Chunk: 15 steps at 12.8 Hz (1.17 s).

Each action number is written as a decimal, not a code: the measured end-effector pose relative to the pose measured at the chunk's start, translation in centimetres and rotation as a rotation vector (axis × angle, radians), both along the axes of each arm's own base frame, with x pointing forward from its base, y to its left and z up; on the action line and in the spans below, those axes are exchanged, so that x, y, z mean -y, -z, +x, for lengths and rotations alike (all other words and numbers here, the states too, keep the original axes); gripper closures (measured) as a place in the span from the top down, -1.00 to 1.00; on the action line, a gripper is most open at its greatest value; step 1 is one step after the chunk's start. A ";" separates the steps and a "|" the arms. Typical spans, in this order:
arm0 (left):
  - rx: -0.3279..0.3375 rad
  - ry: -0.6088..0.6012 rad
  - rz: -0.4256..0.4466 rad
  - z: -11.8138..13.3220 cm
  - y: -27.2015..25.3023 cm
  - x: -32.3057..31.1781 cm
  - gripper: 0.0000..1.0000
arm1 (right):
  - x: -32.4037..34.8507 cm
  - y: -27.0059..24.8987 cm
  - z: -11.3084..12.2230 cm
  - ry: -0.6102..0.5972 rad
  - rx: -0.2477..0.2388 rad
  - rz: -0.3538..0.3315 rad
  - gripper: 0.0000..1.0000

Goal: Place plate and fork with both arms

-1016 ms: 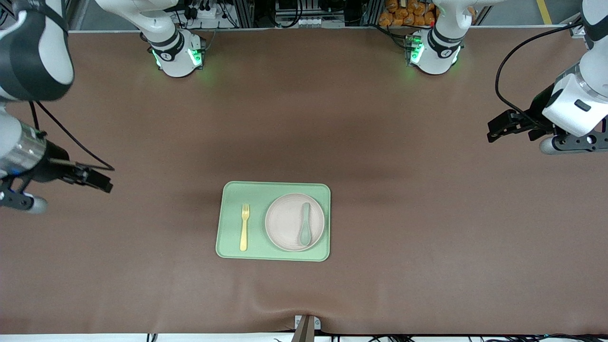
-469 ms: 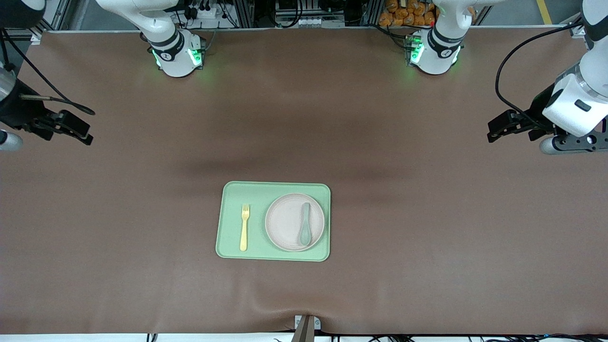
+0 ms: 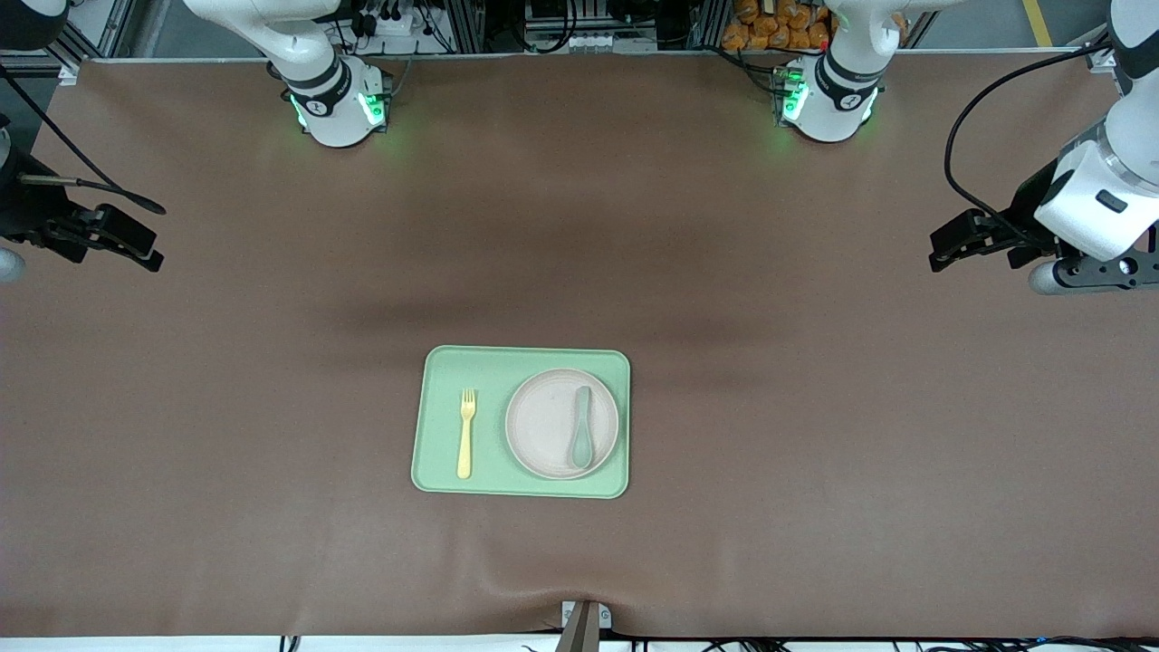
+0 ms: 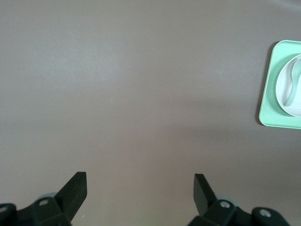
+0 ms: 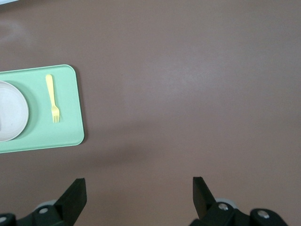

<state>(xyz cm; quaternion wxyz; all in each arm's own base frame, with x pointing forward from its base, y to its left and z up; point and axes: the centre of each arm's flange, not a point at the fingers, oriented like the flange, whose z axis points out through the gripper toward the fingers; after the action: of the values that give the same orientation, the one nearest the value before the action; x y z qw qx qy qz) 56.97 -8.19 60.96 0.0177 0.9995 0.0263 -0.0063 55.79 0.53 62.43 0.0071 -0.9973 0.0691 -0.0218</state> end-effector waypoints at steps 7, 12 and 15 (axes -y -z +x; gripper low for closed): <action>0.004 0.083 -0.001 0.1 0.0 -0.8 1.00 | 1.4 0.0 0.1 -0.046 0.001 -0.003 1.00; 0.010 0.119 0.002 -0.3 -0.8 -2.4 1.00 | 0.9 0.0 0.1 -0.055 0.002 -0.003 1.00; 0.027 0.119 0.004 -0.8 -2.1 -2.4 1.00 | 1.0 0.1 0.0 -0.057 -0.003 -0.003 1.00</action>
<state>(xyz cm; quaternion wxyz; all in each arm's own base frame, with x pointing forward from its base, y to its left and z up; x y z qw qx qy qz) 56.15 -5.81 63.06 0.0158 0.9993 -0.0335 0.0062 55.82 -0.43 62.37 0.0059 -0.9989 0.0408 -0.0201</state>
